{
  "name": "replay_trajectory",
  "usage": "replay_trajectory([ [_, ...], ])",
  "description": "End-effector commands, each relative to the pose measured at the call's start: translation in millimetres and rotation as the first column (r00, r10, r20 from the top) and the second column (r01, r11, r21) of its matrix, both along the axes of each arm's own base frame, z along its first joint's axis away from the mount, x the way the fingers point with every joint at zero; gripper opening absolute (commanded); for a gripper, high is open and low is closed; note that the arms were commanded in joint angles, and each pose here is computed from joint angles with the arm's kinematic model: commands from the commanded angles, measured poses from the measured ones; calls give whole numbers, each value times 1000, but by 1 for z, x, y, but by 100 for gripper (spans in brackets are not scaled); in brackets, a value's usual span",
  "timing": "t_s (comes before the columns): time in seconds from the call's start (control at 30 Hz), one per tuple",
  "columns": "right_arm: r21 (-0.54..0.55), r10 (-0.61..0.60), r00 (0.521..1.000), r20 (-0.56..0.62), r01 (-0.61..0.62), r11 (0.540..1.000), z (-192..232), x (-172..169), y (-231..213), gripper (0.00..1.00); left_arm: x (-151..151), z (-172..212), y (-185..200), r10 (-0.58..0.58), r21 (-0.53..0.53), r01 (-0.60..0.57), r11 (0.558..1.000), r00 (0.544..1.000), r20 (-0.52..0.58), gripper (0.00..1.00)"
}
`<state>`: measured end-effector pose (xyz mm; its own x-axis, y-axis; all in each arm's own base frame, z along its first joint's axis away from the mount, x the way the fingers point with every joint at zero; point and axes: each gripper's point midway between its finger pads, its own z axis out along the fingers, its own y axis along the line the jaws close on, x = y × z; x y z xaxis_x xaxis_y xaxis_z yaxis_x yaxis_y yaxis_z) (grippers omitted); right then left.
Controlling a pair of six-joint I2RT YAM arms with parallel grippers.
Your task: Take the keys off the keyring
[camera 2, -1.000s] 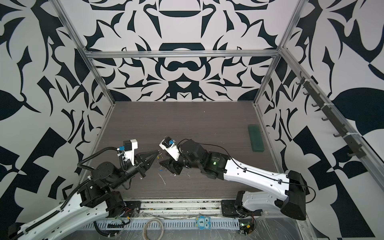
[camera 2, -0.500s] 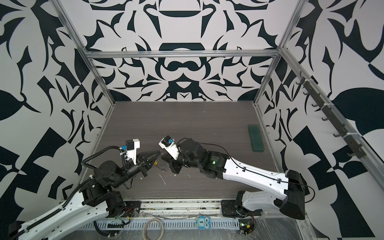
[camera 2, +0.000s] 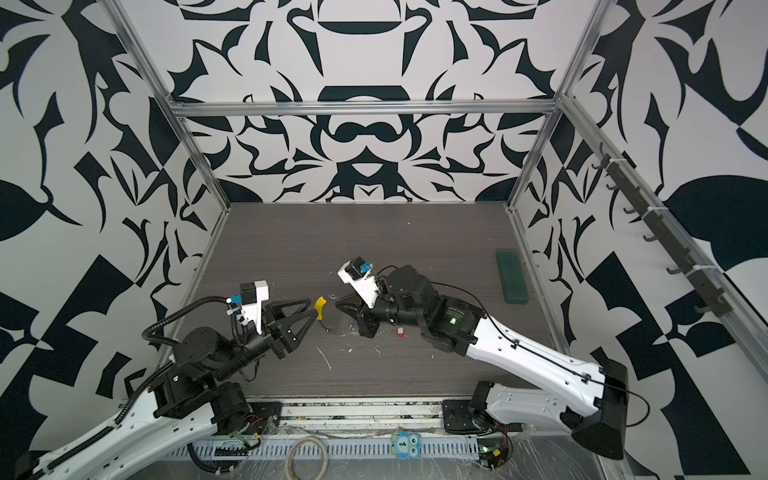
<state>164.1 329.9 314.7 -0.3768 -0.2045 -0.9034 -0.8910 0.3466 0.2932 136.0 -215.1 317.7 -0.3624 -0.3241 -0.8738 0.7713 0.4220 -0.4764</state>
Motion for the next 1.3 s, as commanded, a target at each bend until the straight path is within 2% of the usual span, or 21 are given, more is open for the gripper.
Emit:
replay_trajectory([
  [0.0, 85, 109, 993, -47, -105, 991, 16, -16, -9, 0, -13, 9, 2, -56, -7, 56, 998, 998, 28, 60],
  [0.23, 179, 258, 963, -78, -241, 954, 32, -33, -22, 0, -33, 5, -10, -191, 22, 190, 982, 981, 41, 61],
  [0.43, 210, 302, 951, -71, -281, 936, 42, -41, -22, 0, -35, -3, -27, -257, 72, 257, 964, 966, -8, 60],
  [0.77, 190, 278, 956, -91, -258, 947, 35, -36, -22, 0, -39, 1, -40, -317, 66, 317, 946, 948, -13, 35],
  [1.03, 150, 169, 980, -105, -153, 977, 26, -17, -22, 1, -31, 9, -40, -285, 19, 286, 958, 958, -39, 3],
  [1.07, 144, 142, 984, -103, -127, 981, 25, -13, -23, 6, -28, 10, -40, -272, 15, 273, 962, 961, -50, 0],
  [1.13, 140, 91, 992, -82, -79, 987, 26, -7, -28, 16, -17, 10, -40, -218, 21, 221, 975, 972, -88, 0],
  [1.2, 144, 43, 998, -56, -35, 989, 28, -3, -34, 34, -9, 9, -42, -182, 20, 186, 982, 976, -122, 0],
  [1.27, 153, 0, 1000, -27, 4, 988, 31, 0, -41, 57, -4, 9, -45, -169, 15, 173, 985, 974, -149, 0],
])
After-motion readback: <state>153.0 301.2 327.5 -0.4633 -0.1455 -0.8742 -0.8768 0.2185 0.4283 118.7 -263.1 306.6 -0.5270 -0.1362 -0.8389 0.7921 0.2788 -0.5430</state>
